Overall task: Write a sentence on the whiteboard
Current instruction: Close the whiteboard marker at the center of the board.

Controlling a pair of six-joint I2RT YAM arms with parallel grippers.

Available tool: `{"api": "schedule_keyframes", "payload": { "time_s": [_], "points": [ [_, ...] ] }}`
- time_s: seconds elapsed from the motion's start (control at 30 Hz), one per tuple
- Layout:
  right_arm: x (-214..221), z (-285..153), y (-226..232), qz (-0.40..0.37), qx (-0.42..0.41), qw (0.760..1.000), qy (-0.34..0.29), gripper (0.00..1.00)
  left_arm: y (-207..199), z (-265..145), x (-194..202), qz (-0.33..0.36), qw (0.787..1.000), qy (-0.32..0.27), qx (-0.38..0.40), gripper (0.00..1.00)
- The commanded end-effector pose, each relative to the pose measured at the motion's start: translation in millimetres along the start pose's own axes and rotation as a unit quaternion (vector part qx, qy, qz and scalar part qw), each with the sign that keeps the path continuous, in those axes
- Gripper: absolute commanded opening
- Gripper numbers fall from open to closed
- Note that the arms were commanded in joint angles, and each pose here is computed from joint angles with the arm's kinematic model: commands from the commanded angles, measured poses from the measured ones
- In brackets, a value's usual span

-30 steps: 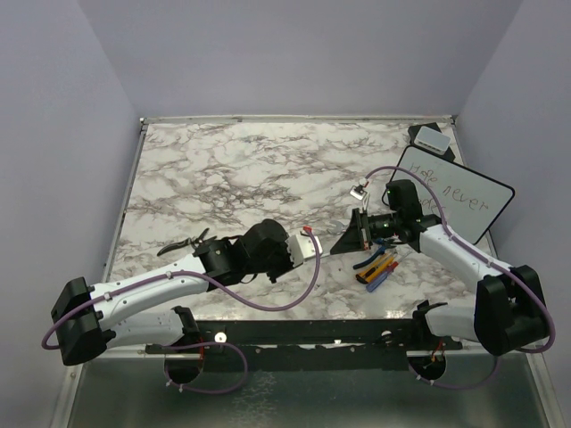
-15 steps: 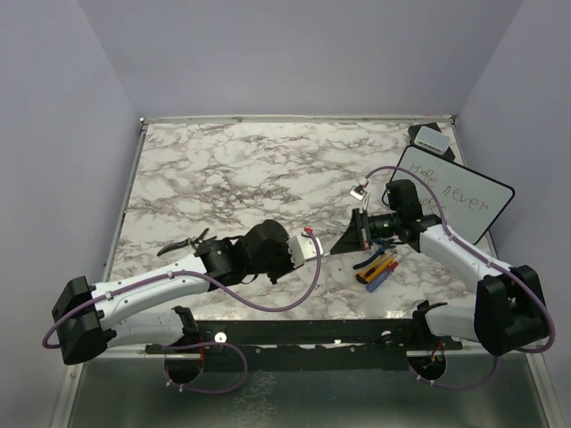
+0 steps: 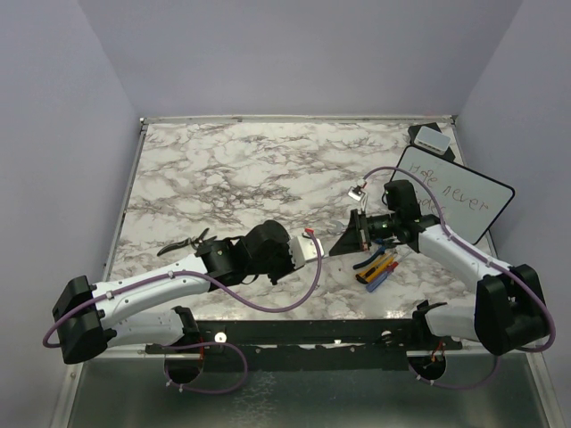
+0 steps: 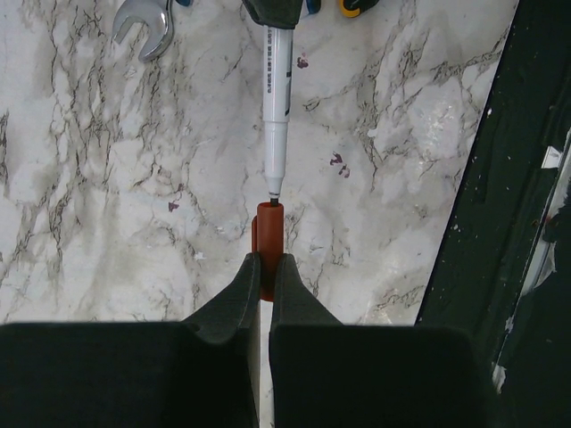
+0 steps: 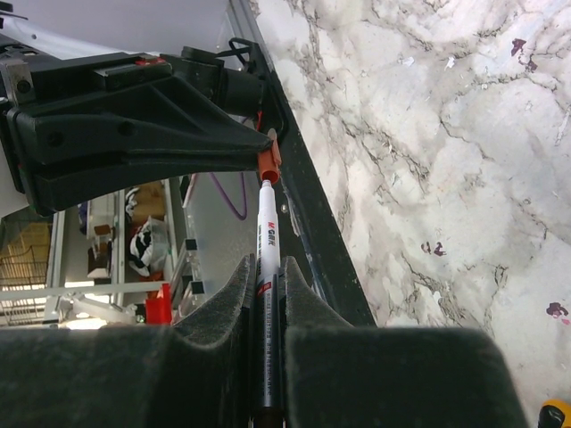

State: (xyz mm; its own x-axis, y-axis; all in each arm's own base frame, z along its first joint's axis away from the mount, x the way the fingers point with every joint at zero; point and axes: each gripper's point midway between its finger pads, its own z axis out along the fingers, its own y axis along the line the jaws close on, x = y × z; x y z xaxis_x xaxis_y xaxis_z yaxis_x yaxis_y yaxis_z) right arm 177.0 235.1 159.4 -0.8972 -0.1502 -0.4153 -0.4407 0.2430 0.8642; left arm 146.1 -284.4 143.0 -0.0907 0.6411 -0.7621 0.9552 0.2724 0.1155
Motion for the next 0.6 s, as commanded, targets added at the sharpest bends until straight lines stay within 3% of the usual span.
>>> {"api": "schedule_keyframes", "payload": {
  "time_s": [0.0, 0.57],
  "points": [
    [-3.5, 1.4, 7.5, -0.012, -0.015, 1.0, 0.007, 0.01, -5.9, -0.9, -9.5, 0.005, 1.0, -0.013, 0.017, 0.0],
    [0.4, 4.1, 15.1, -0.014, -0.037, 0.999, 0.018, 0.01, -16.2, -11.4, -22.5, 0.009, 0.998, -0.049, 0.039, 0.0]
  ]
}}
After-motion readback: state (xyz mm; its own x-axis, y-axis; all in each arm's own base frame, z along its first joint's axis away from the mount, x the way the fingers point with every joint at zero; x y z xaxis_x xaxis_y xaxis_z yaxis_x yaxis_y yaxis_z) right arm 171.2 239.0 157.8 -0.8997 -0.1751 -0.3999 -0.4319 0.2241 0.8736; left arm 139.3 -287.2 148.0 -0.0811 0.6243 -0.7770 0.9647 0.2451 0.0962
